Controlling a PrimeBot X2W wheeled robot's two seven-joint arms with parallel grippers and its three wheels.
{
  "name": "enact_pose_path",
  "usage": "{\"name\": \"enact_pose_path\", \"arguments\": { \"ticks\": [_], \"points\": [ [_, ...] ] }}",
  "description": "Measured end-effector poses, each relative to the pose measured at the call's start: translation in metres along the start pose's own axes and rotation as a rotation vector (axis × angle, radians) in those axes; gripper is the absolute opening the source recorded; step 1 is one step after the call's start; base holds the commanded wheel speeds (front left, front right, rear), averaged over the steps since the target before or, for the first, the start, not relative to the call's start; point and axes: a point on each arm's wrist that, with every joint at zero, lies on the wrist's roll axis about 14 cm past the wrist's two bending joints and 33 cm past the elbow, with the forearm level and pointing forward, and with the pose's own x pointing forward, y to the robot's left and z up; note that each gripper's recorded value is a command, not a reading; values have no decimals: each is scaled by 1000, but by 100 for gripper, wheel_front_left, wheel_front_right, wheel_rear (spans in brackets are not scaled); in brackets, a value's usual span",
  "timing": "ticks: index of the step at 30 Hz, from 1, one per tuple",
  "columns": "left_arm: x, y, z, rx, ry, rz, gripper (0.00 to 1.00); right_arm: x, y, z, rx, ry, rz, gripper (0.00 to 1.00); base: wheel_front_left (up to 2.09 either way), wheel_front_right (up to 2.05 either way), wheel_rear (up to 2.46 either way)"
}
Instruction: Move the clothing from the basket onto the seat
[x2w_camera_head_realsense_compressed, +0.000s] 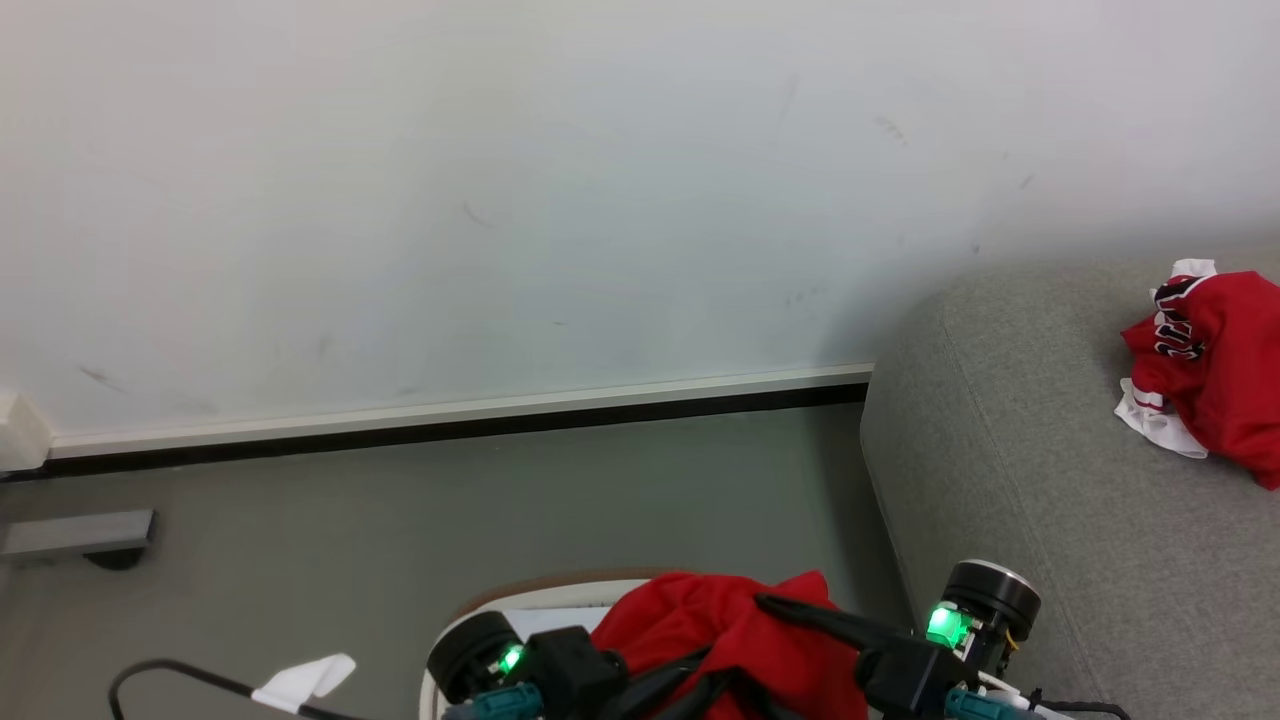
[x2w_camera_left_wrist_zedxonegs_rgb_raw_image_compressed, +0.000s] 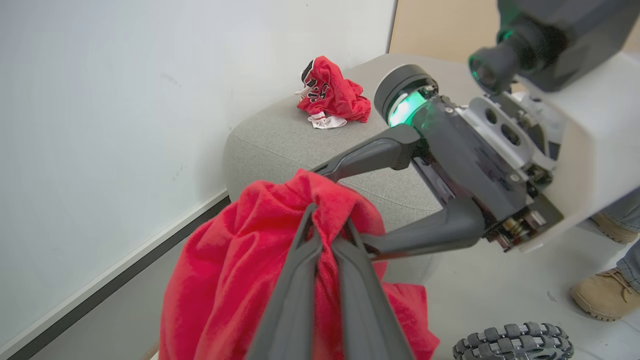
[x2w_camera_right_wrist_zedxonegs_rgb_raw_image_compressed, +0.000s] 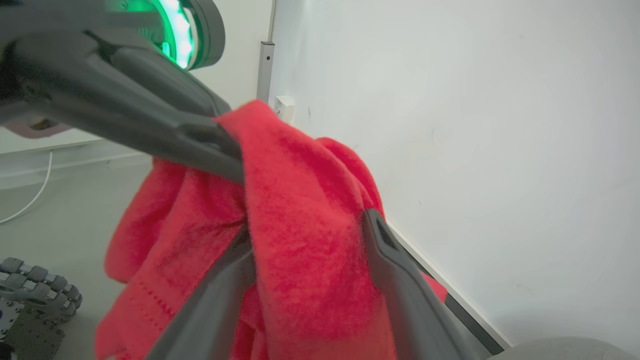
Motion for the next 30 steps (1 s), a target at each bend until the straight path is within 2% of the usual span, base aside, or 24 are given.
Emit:
{"name": "enact_pose_path", "arguments": {
  "ticks": [1, 4, 5, 6, 7, 8, 10, 11, 19, 30],
  "points": [
    [1, -2, 0, -11, -3, -8, 0, 0, -1, -1, 11, 0, -3, 0, 0, 0, 0],
    [2, -3, -1, -18, -5, -19, 0, 0, -3, -1, 38, -7, -12, 0, 0, 0, 0],
    [3, -3, -1, -20, -7, -23, 3, 0, -5, 0, 45, -15, -21, 0, 0, 0, 0],
    [3, -3, -2, -20, -5, -25, 13, -1, -8, 0, 52, -19, -29, 0, 0, 0, 0],
    [4, -4, -3, -23, -3, -27, 31, -2, -10, 0, 55, -21, -39, 0, 0, 0, 0],
    [5, -4, -4, -25, -6, -29, 44, -3, -13, 0, 62, -27, -50, 0, 0, 0, 0],
    [6, -4, -5, -34, -9, -32, 91, -6, -19, 0, 79, -36, -74, 0, 0, 0, 0],
    [7, -3, -5, -43, -14, -28, 100, -7, -21, 0, 84, -39, -85, 0, 0, 0, 0],
    [19, -6, -16, -81, -20, -34, 100, -36, -60, -8, 121, -57, -254, 0, 0, 0, 0],
    [54, -36, -18, -129, -83, -141, 100, -108, -109, -13, 122, -70, -544, 0, 0, 0, 0]
  ]
}}
